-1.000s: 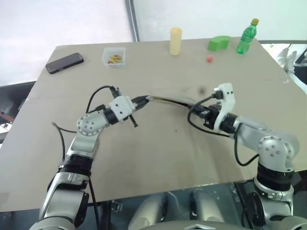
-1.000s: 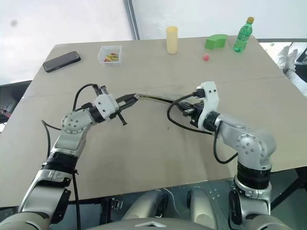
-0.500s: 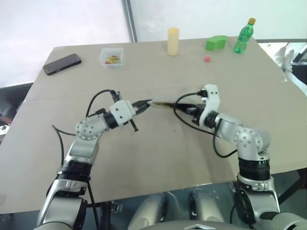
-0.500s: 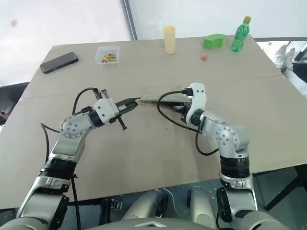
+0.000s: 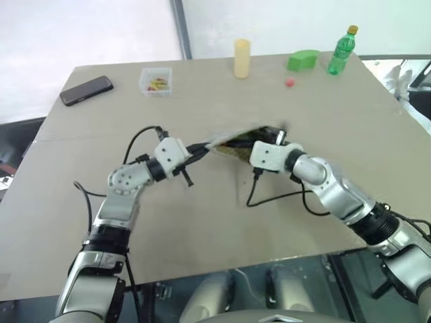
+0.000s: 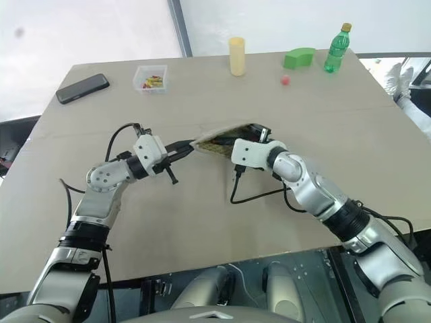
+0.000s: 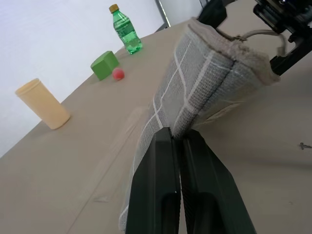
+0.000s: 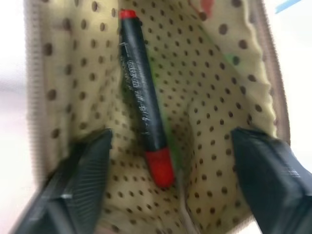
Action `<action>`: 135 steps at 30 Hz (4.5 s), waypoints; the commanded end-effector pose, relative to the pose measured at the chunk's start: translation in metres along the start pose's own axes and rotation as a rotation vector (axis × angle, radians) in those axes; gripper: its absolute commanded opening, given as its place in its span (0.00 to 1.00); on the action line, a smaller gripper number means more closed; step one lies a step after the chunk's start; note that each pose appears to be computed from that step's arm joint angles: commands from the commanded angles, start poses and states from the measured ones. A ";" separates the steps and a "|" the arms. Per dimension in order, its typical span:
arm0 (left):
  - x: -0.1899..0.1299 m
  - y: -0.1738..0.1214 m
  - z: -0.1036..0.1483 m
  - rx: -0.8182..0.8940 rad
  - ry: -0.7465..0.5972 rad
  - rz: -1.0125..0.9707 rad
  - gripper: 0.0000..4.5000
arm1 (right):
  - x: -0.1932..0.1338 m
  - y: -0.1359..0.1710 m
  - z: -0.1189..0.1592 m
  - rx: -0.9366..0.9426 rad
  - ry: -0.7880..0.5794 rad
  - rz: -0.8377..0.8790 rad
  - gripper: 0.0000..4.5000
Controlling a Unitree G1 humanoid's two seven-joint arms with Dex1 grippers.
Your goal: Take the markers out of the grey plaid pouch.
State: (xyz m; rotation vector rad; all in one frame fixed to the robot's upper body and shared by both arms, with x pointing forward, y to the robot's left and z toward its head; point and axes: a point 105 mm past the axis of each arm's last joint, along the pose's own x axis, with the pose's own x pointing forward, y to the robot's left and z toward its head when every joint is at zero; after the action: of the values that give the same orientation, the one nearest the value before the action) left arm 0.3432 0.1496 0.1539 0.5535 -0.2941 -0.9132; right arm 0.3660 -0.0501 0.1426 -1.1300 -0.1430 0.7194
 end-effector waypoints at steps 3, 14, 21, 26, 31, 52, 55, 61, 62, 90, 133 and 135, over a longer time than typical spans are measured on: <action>0.002 0.006 0.018 0.051 -0.063 -0.011 0.00 | 0.013 -0.002 0.002 0.006 -0.002 0.009 0.84; 0.004 -0.007 0.027 0.051 -0.101 -0.066 0.00 | 0.050 -0.006 0.009 0.124 -0.001 -0.112 0.72; 0.001 0.006 0.016 0.045 -0.040 0.014 0.00 | 0.042 -0.006 -0.001 0.087 -0.010 -0.109 0.08; 0.001 0.022 -0.001 0.097 0.060 0.112 0.00 | 0.002 -0.022 0.026 0.163 -0.194 -0.081 0.08; 0.005 0.025 -0.006 0.124 0.080 0.148 0.00 | -0.032 -0.040 0.040 0.261 -0.265 -0.100 0.08; 0.020 0.012 0.008 0.177 0.025 0.105 0.00 | -0.115 -0.033 -0.147 1.019 0.638 0.039 0.08; 0.019 0.010 0.010 0.177 0.021 0.109 0.00 | -0.109 -0.024 -0.156 1.021 0.668 0.076 0.31; 0.016 0.005 0.013 0.166 0.010 0.108 0.00 | -0.105 -0.034 -0.161 1.015 0.641 0.031 0.82; 0.015 0.006 0.013 0.160 0.011 0.115 0.00 | -0.105 -0.043 -0.154 0.972 0.587 0.003 0.92; 0.019 0.007 0.033 0.066 -0.067 0.059 0.00 | -0.012 -0.023 0.012 0.820 -0.070 0.047 0.12; 0.015 0.025 -0.002 -0.076 0.025 0.133 0.00 | -0.046 -0.065 0.044 0.385 -0.326 -0.129 0.00; 0.018 0.023 -0.001 -0.080 0.004 0.125 0.00 | -0.057 -0.068 0.037 0.400 -0.288 -0.123 0.00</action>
State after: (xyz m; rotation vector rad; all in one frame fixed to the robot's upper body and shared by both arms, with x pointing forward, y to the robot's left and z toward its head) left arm 0.3693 0.1491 0.1525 0.4475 -0.2205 -0.7991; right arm 0.3425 -0.0603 0.2181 -0.6404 -0.2842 0.7753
